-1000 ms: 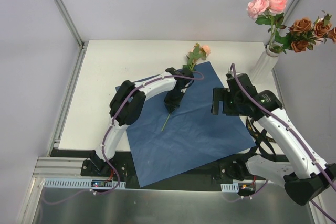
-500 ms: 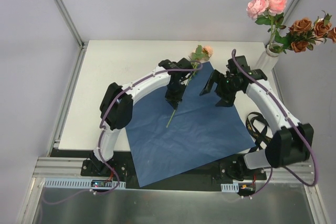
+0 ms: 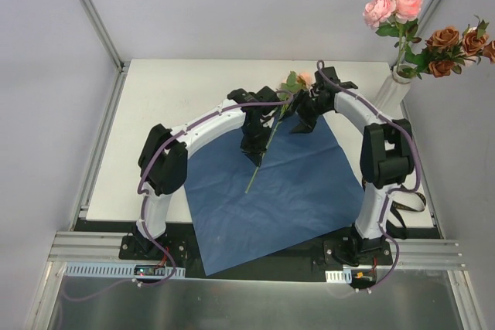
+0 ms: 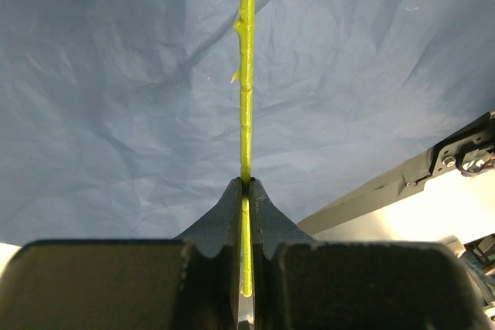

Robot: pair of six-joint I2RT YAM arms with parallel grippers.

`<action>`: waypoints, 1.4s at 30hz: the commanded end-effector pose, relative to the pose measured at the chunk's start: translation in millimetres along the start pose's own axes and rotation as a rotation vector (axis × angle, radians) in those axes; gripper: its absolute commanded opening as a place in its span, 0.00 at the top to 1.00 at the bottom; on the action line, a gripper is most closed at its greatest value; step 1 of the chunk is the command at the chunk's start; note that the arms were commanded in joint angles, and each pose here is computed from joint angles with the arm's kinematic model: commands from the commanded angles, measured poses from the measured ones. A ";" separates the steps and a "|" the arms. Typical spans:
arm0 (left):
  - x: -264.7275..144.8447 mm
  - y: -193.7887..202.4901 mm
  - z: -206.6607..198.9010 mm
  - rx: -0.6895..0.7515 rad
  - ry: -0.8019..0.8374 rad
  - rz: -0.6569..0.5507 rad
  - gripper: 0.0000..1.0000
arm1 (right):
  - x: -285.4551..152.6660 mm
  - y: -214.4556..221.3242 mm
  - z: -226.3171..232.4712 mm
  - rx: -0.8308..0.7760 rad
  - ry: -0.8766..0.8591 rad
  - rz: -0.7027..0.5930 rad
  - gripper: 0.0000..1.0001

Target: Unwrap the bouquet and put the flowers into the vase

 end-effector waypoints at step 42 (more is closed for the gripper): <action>-119.6 29.1 46.5 0.240 0.190 -0.465 0.37 | -159.8 -7.7 143.7 -1.025 -0.332 -0.647 0.99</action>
Point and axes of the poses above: each gripper's point midway between its finger pads, its own x axis out along the fingers, its own z axis along the line the jaws close on, y = z × x, the point moved 7 cm from there along -x, back along the fingers, and after that the axes turned 15 degrees about -x, right-handed, at the moved point
